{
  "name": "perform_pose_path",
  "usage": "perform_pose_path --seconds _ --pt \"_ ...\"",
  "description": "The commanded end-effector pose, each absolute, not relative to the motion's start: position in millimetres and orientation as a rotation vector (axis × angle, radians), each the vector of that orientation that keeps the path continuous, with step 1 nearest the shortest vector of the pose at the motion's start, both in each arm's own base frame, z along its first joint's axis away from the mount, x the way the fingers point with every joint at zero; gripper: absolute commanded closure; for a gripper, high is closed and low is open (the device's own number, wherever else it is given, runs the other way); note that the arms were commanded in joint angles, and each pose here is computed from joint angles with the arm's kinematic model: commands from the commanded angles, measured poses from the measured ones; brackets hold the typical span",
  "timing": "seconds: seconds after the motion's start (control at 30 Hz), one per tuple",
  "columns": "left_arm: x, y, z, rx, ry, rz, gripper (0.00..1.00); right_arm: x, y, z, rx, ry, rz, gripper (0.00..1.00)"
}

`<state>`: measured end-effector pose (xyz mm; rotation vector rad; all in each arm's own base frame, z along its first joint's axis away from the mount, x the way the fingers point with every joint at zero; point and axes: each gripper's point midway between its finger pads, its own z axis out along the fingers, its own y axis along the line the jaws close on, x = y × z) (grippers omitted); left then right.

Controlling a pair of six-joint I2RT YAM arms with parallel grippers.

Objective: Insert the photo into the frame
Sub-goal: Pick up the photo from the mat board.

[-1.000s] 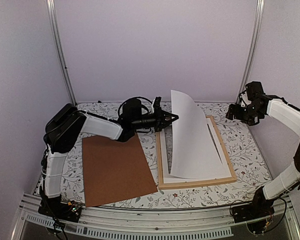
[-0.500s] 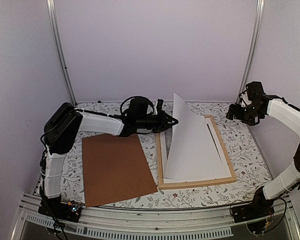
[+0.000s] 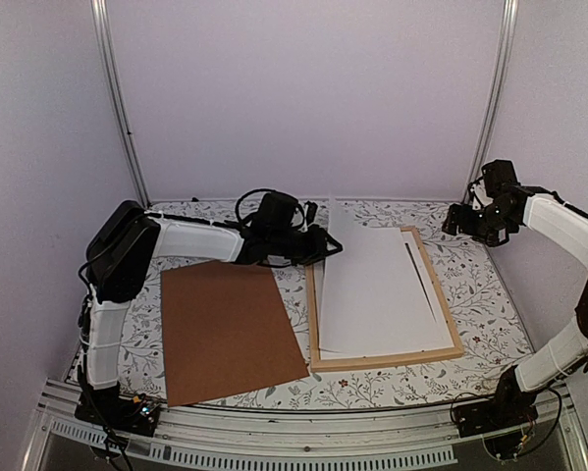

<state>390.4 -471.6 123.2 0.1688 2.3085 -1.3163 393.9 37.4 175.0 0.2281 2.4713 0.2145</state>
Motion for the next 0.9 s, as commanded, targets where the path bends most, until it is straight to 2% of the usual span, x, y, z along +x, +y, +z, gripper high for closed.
perform_pose_path --seconds 0.0,0.13,0.2,0.47,0.87 --pt "387 -468 123 0.201 2.323 -1.222 0.68 397 39 174 0.222 2.461 0.234 0.07" --pt "385 -465 116 0.199 2.34 -1.207 0.66 398 40 171 0.223 2.469 0.242 0.07" --pt "383 -466 111 0.202 2.351 -1.209 0.68 398 39 170 0.223 2.469 0.24 0.07" --pt "382 -467 121 0.208 2.312 -1.256 0.99 397 39 171 0.224 2.468 0.234 0.07" --pt "359 -484 181 0.206 2.108 -1.672 1.0 396 39 178 0.213 2.458 0.235 0.07"
